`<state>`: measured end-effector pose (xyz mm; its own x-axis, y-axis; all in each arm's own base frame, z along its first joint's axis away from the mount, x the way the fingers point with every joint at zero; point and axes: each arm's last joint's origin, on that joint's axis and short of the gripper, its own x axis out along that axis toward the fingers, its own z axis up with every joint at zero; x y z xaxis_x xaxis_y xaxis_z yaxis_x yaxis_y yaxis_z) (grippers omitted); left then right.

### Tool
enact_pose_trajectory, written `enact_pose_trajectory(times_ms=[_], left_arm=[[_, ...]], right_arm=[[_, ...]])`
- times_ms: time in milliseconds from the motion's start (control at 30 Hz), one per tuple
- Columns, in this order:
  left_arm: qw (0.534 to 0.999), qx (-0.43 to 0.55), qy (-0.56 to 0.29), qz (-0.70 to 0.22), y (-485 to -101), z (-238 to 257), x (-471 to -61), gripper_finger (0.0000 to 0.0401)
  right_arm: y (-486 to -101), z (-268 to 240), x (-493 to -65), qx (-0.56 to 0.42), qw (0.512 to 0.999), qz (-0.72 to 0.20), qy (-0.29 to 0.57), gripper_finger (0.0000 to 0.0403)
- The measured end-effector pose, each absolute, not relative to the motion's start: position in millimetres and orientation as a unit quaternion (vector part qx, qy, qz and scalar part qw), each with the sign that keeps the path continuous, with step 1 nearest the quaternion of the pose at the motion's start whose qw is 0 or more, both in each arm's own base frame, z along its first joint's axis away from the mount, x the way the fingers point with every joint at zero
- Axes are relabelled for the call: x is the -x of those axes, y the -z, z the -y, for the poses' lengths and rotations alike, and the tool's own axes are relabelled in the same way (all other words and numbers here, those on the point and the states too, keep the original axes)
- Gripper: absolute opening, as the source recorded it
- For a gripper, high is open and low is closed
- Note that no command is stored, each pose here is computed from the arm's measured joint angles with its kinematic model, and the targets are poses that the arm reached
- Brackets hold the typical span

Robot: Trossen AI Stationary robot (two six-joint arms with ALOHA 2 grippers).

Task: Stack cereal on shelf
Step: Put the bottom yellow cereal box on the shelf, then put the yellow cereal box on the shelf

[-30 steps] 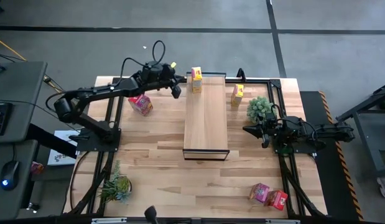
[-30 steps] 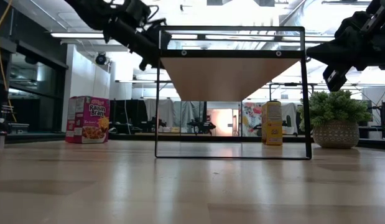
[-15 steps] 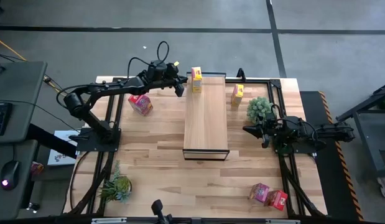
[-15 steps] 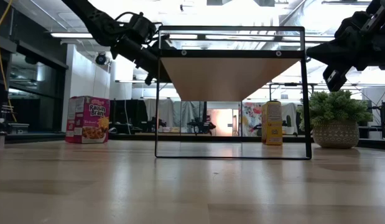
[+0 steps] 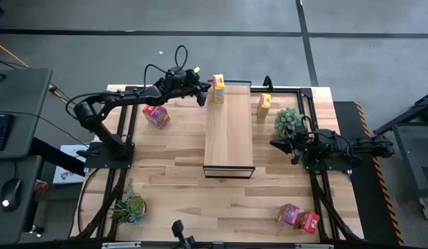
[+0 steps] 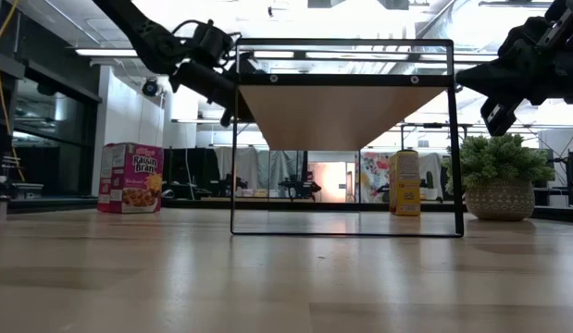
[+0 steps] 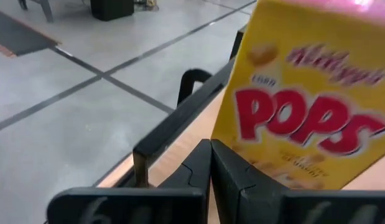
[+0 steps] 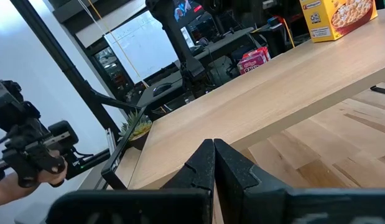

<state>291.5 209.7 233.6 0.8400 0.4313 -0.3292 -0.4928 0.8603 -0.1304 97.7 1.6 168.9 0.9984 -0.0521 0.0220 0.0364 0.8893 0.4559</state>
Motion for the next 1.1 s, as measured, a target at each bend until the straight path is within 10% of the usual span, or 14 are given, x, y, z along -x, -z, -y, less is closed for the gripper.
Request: enact_pose_trajectory(times_ms=[800, 1100], left_arm=[[0.955, 0.081, -0.253, -0.134, -227, -218, -295, 0.0000], [0.955, 0.004, -0.293, -0.052, -302, -224, -236, 0.0000]], right_arm=[[-169, -2, -98, -0.234, 0.972, 0.017, 0.023, 0.0000], [-169, -2, -98, -0.234, 0.972, 0.017, 0.023, 0.0000]])
